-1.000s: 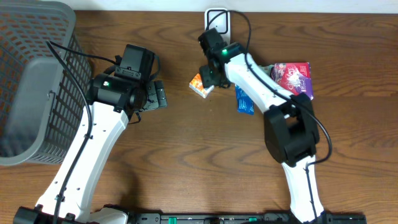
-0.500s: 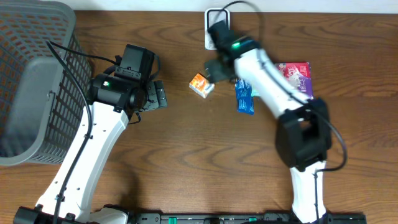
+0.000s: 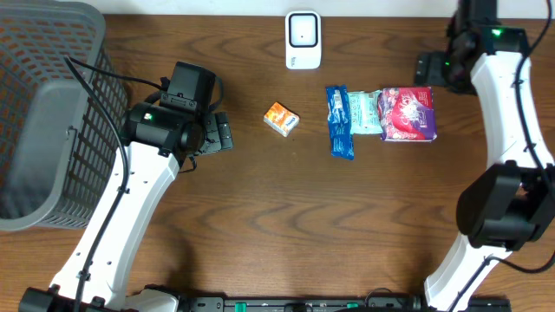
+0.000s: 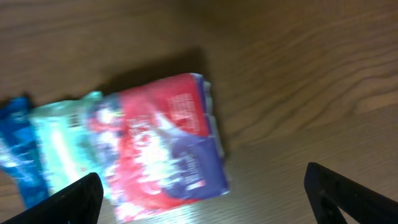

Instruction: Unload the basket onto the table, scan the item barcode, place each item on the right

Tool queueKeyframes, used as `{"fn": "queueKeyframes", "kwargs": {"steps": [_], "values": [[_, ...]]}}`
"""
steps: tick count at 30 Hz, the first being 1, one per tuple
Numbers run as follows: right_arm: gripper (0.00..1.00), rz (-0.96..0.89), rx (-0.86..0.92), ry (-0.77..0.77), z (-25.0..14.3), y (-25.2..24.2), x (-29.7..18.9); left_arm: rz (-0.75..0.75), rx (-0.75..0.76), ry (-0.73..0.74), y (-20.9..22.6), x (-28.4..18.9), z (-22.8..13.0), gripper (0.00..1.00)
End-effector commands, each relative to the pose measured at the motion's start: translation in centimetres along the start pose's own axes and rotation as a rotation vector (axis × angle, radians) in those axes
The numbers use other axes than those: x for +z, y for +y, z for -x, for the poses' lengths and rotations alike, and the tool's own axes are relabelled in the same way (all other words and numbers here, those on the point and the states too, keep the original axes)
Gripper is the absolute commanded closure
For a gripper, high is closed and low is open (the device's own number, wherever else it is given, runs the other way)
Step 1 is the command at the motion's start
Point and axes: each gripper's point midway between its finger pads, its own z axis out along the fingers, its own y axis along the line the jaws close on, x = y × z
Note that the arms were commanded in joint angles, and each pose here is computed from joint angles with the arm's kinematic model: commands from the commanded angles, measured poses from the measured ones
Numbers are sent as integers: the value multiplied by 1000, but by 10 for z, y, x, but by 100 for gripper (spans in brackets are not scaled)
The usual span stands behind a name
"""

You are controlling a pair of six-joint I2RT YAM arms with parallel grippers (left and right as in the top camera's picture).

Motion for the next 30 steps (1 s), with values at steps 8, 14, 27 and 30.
{"fn": "queueKeyframes", "kwargs": {"steps": [8,14,27,30], "values": [[8,651,-36,175,-31,16,75,9,-8,-5,2,-1,1,2],[25,683,-10,330,-68,24,129,9,-8,-5,2,-1,1,2],[99,1027,265,355,-42,59,61,9,-8,-5,2,-1,1,2],[99,1140,353,348,-24,68,23,9,-8,-5,2,-1,1,2]]}}
